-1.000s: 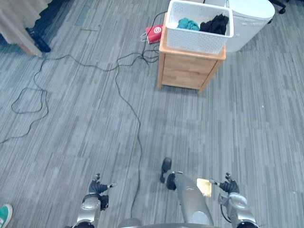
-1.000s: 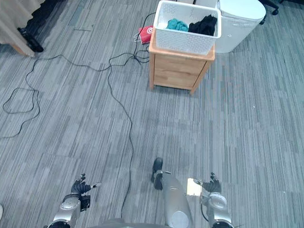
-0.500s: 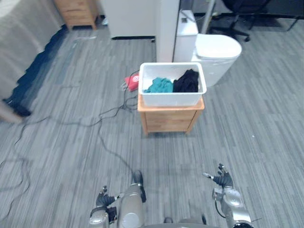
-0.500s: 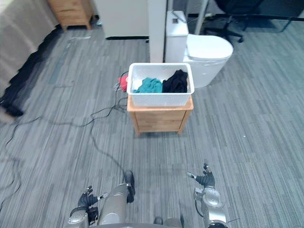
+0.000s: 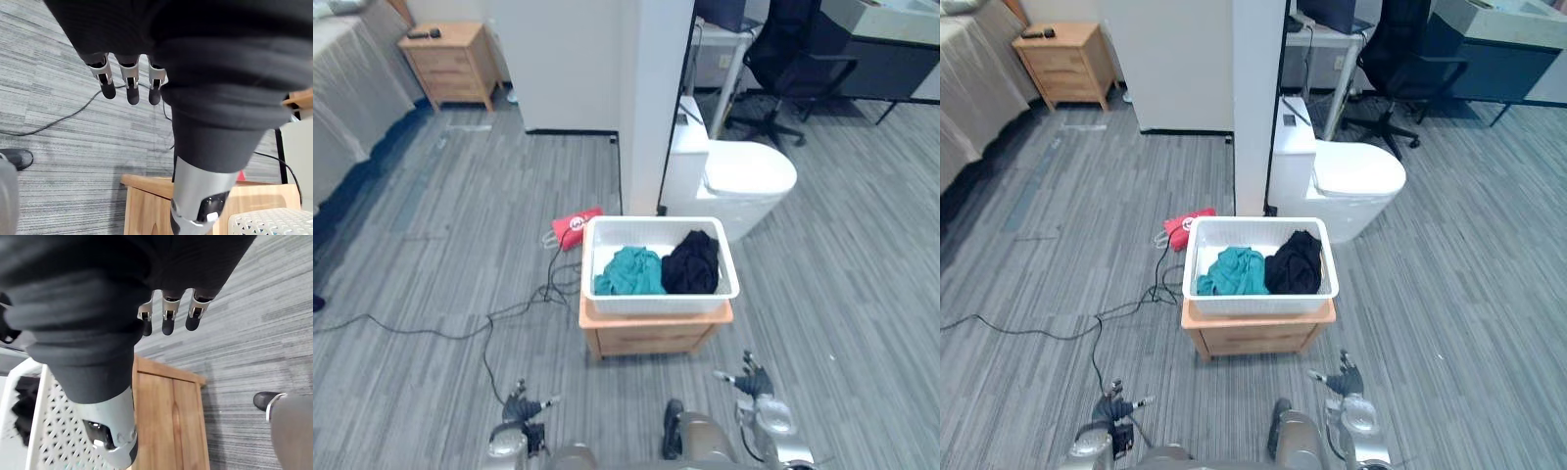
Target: Pick up the laundry basket with both hands and put the clothes into the washing machine.
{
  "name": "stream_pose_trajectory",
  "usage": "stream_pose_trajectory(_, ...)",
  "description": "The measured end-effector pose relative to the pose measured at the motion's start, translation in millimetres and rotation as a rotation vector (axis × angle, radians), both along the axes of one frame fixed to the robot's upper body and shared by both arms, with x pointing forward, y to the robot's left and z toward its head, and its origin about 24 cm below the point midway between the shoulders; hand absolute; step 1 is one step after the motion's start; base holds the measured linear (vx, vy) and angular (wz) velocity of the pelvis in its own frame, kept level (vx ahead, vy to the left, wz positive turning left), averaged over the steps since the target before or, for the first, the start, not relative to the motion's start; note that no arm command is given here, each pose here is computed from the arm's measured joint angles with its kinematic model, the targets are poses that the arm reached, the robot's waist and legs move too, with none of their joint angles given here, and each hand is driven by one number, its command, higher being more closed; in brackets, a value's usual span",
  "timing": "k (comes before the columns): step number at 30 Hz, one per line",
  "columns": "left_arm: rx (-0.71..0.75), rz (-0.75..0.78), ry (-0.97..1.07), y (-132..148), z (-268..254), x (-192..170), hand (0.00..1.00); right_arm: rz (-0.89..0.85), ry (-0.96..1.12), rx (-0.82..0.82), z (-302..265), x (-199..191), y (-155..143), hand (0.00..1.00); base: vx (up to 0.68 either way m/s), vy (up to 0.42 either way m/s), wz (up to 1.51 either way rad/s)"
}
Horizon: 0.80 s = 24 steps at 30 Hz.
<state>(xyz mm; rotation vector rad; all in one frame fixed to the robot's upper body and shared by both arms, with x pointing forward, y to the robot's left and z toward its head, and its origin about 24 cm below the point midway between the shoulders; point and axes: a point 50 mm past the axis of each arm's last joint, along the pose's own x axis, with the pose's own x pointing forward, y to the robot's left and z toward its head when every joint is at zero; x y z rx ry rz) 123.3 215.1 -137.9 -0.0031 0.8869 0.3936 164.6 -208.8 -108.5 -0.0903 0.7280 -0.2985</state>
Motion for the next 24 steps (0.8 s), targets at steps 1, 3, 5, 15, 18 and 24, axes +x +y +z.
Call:
stream_pose_trajectory(1, 0.0, 0.004, -0.027, 0.8, 3.5, 4.7, 0.0, -0.001, -0.027, -0.005, 4.7, 3.5, -0.8, 0.0, 0.33, -0.111, 0.11)
stream_pose_trajectory(3, -0.001, 0.018, -0.075, 2.8, 9.9, 12.5, 0.0, 0.002, -0.075, -0.013, 13.2, 11.3, -1.4, 0.0, 0.23, -0.024, 0.14)
stream_pose_trajectory(5, 0.005, 0.026, -0.132, 5.6, 18.4, 22.8, 0.0, -0.007, -0.143, -0.045, 27.1, 24.9, -7.7, 0.0, 0.3, 0.077, 0.1)
stream_pose_trajectory(15, 0.127, -0.007, -0.337, 33.0, 61.1, 56.2, 0.0, -0.01, -0.315, -0.118, 65.1, 58.3, -20.6, 0.0, 0.17, 0.07, -0.02)
stream_pose_trajectory(18, 0.129, -0.039, -0.362, 26.2, 65.6, 68.1, 0.0, -0.018, -0.319, -0.154, 69.2, 64.3, -28.4, 0.0, 0.01, 0.002, -0.03)
stream_pose_trajectory(24, 0.176, -0.208, -0.384, 0.2, 74.1, 105.5, 0.0, -0.039, -0.352, -0.203, 84.3, 94.4, -35.3, 0.0, -0.07, 0.005, -0.13)
